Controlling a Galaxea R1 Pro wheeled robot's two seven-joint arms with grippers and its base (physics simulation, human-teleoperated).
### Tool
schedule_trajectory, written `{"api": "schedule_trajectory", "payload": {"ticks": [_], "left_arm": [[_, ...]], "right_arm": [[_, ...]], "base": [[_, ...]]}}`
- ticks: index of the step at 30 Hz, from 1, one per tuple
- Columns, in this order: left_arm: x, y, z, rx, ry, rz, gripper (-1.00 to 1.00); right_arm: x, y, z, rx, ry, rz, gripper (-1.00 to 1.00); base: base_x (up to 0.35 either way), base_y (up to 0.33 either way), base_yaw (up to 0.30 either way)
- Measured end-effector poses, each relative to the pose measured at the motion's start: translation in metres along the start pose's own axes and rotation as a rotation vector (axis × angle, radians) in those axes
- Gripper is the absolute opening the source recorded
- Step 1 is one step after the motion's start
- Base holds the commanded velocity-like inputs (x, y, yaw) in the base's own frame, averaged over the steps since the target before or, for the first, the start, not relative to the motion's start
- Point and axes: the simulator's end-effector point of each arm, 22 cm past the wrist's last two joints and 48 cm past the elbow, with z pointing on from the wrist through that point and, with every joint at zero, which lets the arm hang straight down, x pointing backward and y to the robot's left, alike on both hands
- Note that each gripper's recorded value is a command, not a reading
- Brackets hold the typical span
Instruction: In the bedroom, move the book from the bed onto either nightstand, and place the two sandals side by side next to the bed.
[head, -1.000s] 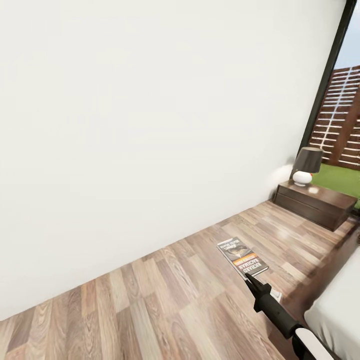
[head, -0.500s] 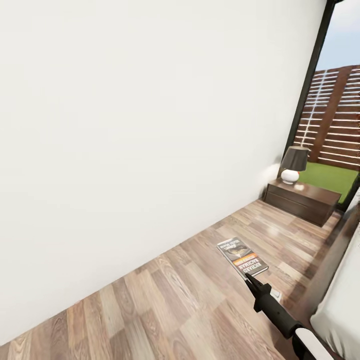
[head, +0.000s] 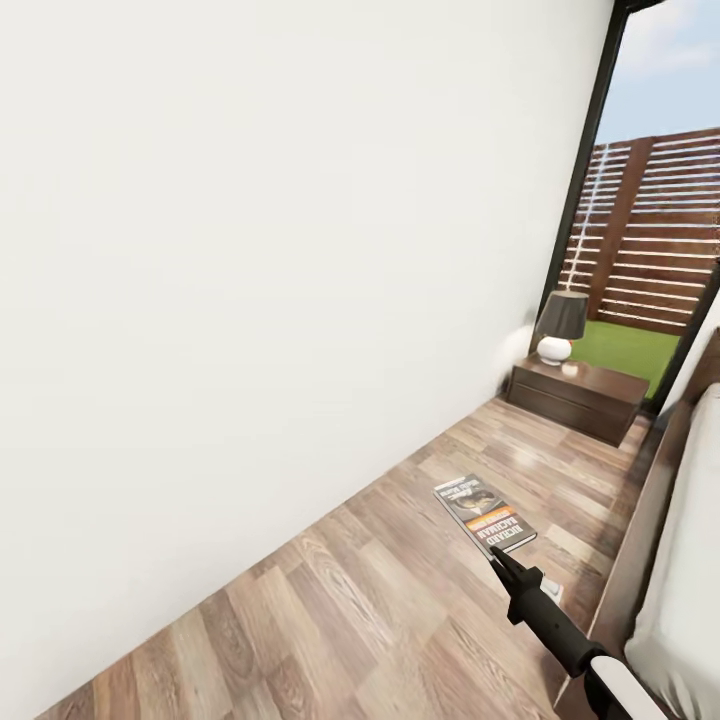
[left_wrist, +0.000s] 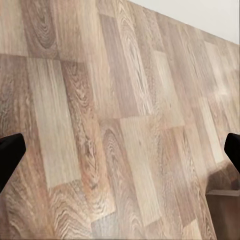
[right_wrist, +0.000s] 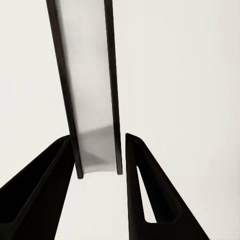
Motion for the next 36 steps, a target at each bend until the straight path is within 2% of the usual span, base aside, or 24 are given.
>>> {"api": "schedule_trajectory", "payload": {"ticks": [15,36], "left_arm": [[0.0003,-0.0002,0.0000,0.000,0.001,-0.001,1.00],[0.0001,0.0000,0.0000,0.000,0.000,0.000,1.00]], "right_arm": [[-0.0010,0.0004,-0.0002,-0.001,-0.003,0.001,-1.00],[-0.0014,0.0005,-0.0003,-0.002,-0.004,0.001,-1.00]], "base": [[0.226,0.021,-0.182],[0.246,0.131,-0.182]]}}
